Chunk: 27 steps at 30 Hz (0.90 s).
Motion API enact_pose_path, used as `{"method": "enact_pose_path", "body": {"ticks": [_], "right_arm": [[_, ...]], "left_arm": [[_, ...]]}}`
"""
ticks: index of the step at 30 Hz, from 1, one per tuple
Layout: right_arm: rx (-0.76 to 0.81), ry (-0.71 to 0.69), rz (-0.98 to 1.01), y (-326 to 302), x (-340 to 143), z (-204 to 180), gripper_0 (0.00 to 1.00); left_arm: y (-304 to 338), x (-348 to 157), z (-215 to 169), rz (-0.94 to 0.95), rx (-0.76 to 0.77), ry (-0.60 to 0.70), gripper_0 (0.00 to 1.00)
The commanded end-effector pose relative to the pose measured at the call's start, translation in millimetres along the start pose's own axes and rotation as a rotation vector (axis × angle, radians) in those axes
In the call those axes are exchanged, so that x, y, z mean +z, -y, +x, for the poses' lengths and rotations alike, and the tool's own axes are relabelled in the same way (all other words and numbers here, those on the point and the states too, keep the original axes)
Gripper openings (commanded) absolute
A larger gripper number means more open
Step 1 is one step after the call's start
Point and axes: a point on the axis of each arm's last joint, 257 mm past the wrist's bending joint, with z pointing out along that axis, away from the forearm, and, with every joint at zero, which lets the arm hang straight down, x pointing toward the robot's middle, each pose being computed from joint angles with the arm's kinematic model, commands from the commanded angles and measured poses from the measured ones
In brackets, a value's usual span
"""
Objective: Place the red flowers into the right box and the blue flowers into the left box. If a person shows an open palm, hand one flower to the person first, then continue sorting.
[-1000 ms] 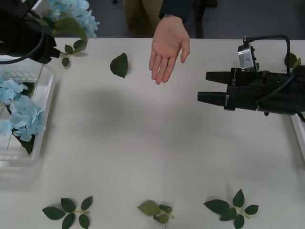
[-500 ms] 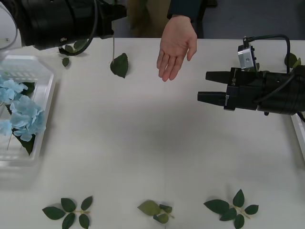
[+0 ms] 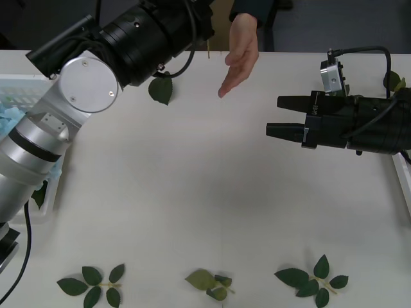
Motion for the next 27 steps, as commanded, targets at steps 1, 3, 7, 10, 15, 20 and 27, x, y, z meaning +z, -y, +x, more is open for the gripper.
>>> {"method": "enact_pose_path", "body": {"ticks": [1,3,7,10,15,20,27], "right_arm": [[-0.036,0.019,-0.029,-10.5,7.5,-20.9,1.00],[-0.036,0.019,-0.029,-10.5,7.5,-20.9,1.00],[-0.036,0.019,-0.029,-10.5,7.5,-20.9,1.00],[-0.036,0.019,-0.029,-10.5,7.5,-20.9,1.00],[-0.036,0.019,-0.029,-10.5,7.5,-20.9,1.00],[-0.036,0.019,-0.029,-10.5,7.5,-20.9,1.00],[-0.036,0.019,-0.029,-10.5,7.5,-20.9,1.00]], "left_arm": [[27.3,26.6,-5.5,0.008,0.029,0.052,0.00],[24.6,30.0,-0.9,-0.013,0.040,0.056,0.00],[20.5,31.2,3.1,-0.029,0.042,0.055,0.00],[20.0,31.2,3.8,-0.030,0.042,0.054,0.00],[19.5,30.9,3.8,-0.030,0.040,0.054,0.00],[20.1,31.2,3.7,-0.029,0.037,0.054,0.00],[20.6,30.8,4.4,-0.026,0.011,0.054,0.90]]}}
